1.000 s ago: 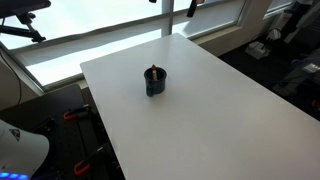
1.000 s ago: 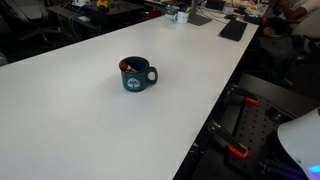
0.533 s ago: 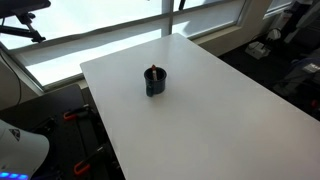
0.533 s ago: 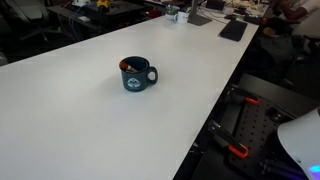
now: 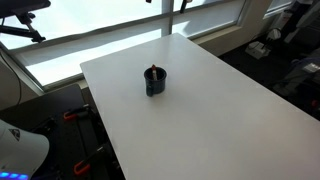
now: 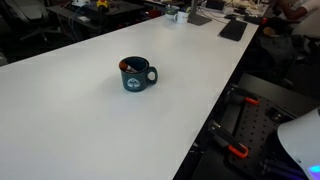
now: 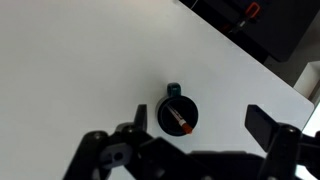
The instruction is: Put the marker on the table
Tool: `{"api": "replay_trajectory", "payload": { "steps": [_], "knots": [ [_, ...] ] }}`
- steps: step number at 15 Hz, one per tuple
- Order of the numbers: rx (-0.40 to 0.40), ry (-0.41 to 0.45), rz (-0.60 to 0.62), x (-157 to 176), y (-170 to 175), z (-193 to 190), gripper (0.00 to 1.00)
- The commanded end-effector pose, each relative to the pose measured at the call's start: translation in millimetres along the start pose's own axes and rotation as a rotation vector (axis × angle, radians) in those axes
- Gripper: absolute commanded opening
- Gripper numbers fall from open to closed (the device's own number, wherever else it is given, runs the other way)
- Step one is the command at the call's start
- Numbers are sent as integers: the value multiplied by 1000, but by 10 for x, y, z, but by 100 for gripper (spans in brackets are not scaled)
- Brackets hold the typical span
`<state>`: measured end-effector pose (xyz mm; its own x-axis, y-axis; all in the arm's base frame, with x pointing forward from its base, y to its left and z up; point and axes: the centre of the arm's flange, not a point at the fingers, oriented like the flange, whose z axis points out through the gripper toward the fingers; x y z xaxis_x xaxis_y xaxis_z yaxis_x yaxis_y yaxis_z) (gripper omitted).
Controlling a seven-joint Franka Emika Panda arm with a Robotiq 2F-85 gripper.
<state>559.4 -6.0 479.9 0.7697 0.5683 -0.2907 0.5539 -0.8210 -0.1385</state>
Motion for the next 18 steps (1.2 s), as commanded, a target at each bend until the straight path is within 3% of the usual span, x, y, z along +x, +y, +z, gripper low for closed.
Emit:
{"api": "replay_trajectory", "payload": {
  "steps": [1,8,9,18],
  "knots": [
    [-11,-34,-60,222,-57,62,100],
    [10,-137,-205,698,-418,422,100],
    [13,-96,-159,603,-384,428,100],
    [18,-118,-180,701,-439,518,100]
  ]
}}
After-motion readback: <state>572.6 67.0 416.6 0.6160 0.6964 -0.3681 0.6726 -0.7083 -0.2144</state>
